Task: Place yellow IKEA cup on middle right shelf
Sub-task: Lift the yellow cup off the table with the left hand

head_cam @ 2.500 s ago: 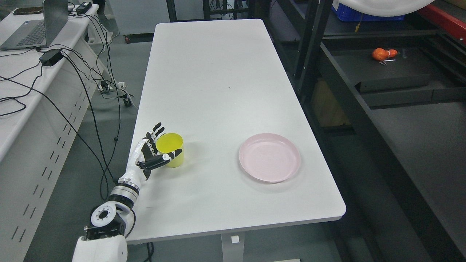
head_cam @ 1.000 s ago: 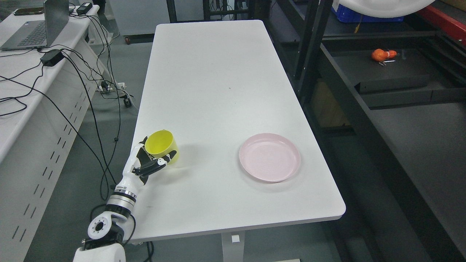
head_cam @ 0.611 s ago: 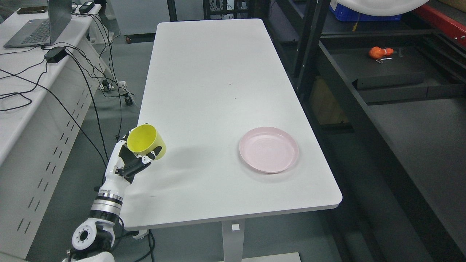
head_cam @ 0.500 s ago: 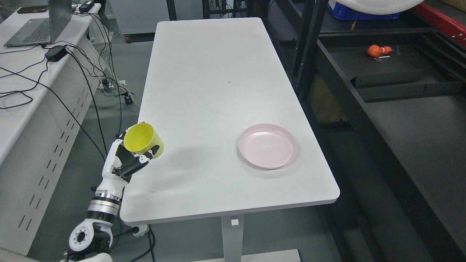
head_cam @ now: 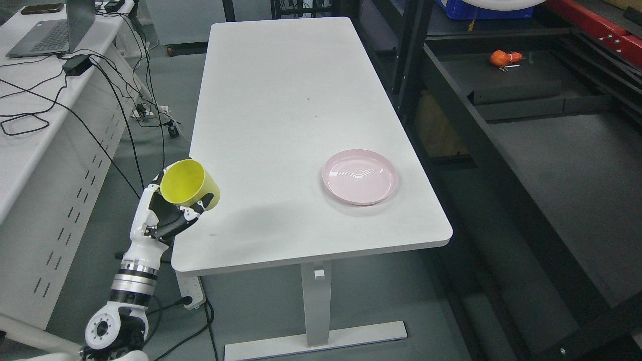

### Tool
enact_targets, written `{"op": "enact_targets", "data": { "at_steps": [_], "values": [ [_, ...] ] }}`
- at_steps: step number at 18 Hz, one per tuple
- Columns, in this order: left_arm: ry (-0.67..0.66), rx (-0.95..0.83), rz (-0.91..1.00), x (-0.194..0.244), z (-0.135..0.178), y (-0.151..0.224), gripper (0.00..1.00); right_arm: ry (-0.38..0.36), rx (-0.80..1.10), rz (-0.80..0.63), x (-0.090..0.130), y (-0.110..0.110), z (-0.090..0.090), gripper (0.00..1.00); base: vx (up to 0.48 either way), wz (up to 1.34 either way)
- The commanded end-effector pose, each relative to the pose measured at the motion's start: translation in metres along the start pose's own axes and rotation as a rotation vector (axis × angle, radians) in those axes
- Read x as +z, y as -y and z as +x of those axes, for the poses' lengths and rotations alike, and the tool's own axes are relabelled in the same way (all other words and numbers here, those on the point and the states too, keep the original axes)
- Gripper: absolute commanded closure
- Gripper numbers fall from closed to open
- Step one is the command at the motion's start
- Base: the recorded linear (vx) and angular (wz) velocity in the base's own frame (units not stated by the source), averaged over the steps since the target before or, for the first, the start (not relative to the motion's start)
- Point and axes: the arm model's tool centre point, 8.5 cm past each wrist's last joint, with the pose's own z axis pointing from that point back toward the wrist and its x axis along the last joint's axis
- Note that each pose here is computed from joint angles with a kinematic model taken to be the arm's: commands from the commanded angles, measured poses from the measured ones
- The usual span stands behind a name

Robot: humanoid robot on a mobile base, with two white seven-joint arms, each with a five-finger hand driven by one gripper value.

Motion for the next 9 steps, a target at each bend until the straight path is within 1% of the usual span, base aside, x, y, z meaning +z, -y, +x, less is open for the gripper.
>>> {"op": "enact_targets", "data": {
  "at_steps": [1,9],
  "values": [
    [0.049,-0.034,-0.028,-0.003,0.021,0.003,0.99,-0.015,-0.003,-0.013,-0.001,0.010,-0.009,0.01,-0.159,0.08],
    [0.040,-0.024,-0.074,-0.006,0.016,0.020,0.98,-0.015,-0.003,-0.013,-0.001,0.010,-0.009,0.01,-0.204,0.09]
  ]
}}
